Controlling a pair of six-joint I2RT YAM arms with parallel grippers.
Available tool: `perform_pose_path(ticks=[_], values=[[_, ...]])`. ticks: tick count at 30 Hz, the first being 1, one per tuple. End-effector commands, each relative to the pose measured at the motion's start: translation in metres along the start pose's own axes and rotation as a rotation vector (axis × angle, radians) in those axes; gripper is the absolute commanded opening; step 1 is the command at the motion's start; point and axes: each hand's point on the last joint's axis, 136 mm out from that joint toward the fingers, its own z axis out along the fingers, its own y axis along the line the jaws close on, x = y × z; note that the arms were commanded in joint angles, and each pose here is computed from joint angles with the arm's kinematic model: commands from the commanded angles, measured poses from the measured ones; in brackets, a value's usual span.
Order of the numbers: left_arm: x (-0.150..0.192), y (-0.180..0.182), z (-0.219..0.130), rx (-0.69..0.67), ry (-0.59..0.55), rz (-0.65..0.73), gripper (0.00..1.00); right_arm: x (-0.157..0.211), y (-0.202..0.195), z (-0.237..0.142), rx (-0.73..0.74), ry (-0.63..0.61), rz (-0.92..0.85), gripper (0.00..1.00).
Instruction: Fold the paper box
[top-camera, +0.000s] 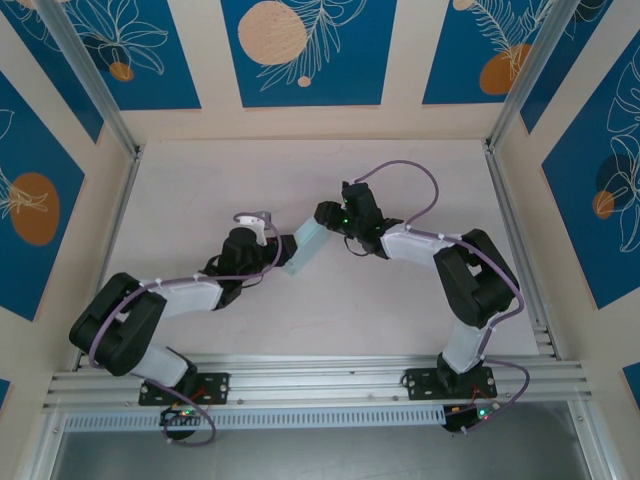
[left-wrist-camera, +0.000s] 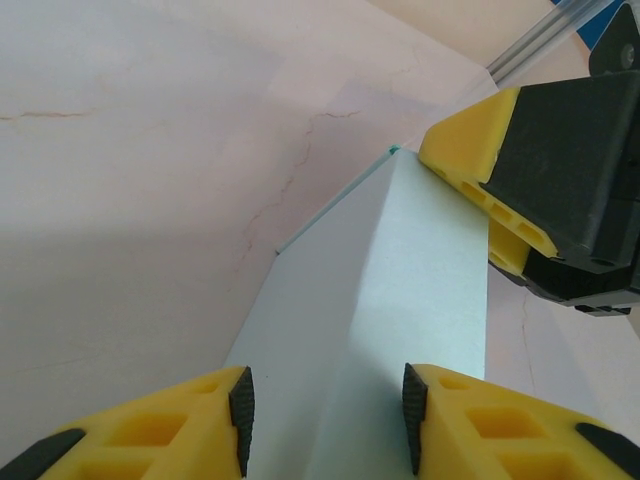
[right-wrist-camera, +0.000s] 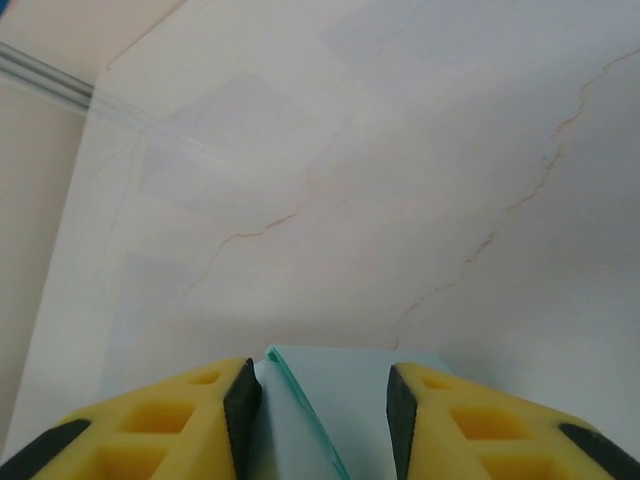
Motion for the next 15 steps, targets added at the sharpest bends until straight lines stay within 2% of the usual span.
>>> perform_pose_path(ticks=[1,8,15], values=[[0.095,0.099,-0.021,-0.379,0.299,-0.011,0.43,0.114,-0.09,0.002,0.2,0.376,0.042,0.34],[0.086,0.089,-0.015,-0.347,0.299,-0.013,0.46,0.133,-0.111,0.006,0.199,0.413,0.135,0.33],[0.06,0.074,-0.026,-0.317,0.258,-0.015,0.77,0.136,-0.113,0.006,0.221,0.421,0.114,0.34]])
